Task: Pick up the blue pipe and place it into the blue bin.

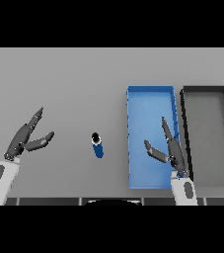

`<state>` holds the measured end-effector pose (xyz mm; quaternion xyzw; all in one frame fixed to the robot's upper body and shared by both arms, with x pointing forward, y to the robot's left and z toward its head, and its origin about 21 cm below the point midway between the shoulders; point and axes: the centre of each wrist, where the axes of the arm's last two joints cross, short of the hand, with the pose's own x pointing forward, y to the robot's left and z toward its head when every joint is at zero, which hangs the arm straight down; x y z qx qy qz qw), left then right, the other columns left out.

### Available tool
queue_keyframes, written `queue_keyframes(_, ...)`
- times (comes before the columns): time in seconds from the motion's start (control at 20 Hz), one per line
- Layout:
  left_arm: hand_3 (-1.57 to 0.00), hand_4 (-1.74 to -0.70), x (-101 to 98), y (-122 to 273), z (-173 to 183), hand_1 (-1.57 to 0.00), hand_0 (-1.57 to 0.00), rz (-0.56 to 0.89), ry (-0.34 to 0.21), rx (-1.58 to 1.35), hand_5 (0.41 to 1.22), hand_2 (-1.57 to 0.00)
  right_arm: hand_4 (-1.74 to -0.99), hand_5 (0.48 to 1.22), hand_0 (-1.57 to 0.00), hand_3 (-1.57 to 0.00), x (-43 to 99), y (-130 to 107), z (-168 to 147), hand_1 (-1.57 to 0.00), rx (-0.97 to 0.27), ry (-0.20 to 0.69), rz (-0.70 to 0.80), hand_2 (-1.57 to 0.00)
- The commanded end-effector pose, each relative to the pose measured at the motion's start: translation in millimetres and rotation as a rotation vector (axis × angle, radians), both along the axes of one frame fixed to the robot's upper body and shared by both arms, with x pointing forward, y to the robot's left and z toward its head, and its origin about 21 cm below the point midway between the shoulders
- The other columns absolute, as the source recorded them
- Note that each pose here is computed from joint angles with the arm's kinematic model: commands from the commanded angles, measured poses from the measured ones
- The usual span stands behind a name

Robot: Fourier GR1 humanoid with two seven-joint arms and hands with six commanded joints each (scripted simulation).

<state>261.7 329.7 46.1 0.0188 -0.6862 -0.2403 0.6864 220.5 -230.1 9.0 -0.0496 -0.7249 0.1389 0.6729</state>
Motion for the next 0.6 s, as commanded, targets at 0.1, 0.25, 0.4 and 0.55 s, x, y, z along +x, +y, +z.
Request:
queue_keyframes(0.1,0.00,-1.09,-8.5,-4,0,0.00,0.00,-0.091,0.005,-0.024,0.596,0.00,-1.186,0.598,0.00,0.00,-5.1,-4,1,0.00,-0.014,-0.004,-0.006,0.00)
queue_keyframes(0.25,0.00,-1.10,-17.0,-23,0,0.00,0.00,-0.222,0.046,-0.024,0.554,0.00,-1.198,0.607,0.00,0.00,0.3,0,4,0.00,-0.016,-0.014,0.017,0.00)
queue_keyframes(0.4,0.00,-1.14,-24.4,-41,-5,0.00,0.00,-0.316,0.079,-0.028,0.503,0.00,-1.208,0.611,0.00,0.00,-3.0,2,1,0.00,-0.009,-0.011,0.032,0.00)
queue_keyframes(0.55,0.00,-1.18,-32.0,-65,-8,0.00,0.00,-0.378,0.085,-0.027,0.484,0.00,-1.212,0.613,0.00,0.00,-2.7,1,2,0.00,-0.015,-0.010,0.018,0.00)
